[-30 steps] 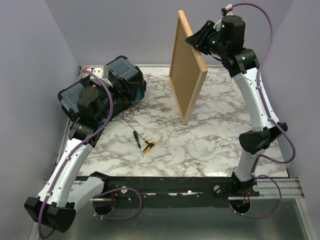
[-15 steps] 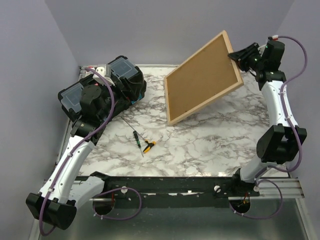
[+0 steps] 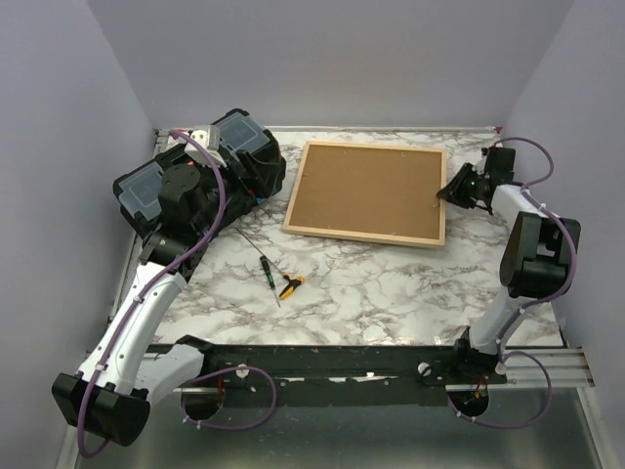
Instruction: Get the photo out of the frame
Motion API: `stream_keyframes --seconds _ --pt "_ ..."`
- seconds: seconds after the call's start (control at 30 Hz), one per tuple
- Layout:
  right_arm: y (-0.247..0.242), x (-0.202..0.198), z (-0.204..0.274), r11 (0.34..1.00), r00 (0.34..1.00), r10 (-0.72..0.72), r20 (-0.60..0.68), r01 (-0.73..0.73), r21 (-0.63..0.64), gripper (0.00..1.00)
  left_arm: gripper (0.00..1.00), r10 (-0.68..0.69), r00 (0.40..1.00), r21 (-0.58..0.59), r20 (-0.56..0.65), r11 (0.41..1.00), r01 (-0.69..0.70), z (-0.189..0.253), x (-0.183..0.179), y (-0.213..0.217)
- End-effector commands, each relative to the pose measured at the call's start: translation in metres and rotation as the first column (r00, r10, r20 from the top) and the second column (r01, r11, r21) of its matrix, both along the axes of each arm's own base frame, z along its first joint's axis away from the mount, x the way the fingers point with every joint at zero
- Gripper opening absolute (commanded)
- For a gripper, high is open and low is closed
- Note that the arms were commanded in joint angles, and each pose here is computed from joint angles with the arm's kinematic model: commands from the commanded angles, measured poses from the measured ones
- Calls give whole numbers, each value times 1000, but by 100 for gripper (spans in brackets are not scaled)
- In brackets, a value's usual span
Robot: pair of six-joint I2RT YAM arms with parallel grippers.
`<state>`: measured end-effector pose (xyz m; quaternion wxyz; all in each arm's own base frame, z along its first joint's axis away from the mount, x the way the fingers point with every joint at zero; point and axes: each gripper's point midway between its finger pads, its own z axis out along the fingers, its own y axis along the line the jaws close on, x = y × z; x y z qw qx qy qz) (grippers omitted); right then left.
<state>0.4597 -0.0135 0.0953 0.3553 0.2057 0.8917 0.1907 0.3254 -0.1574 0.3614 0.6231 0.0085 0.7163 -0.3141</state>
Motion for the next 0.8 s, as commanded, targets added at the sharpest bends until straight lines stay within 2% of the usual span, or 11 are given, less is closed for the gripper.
stream_keyframes --seconds 0.0,0.17,0.3,0.47,0.57,0.67,0.7,0.77 --pt "-52 10 -13 987 999 -38 39 43 -154 1 96 -43 999 -15 22 999 43 11 -4 -7" --pt "-68 10 -10 972 995 -103 16 104 -212 2 96 -62 998 -26 16 998 62 10 -5 -10" --pt "-100 -1 -13 916 970 -231 -75 191 -354 38 96 -68 998 -29 12 997 68 9 -5 -11" --pt "-89 -11 21 854 964 -263 -46 211 -475 64 95 -76 997 -31 8 997 77 8 -5 -13" --pt "-58 -21 27 887 978 -204 -38 168 -431 70 95 -86 996 -32 5 996 86 8 -5 -15" --pt "9 -29 20 979 1000 18 11 -16 -205 70 96 -104 995 -35 0 994 104 7 -5 -18" --pt "35 -38 16 978 993 118 24 -112 -175 70 95 -112 994 -37 -3 993 112 6 -5 -20" --pt "86 -51 17 914 942 329 63 -301 -272 73 96 -124 992 -40 -11 992 123 4 -4 -22"
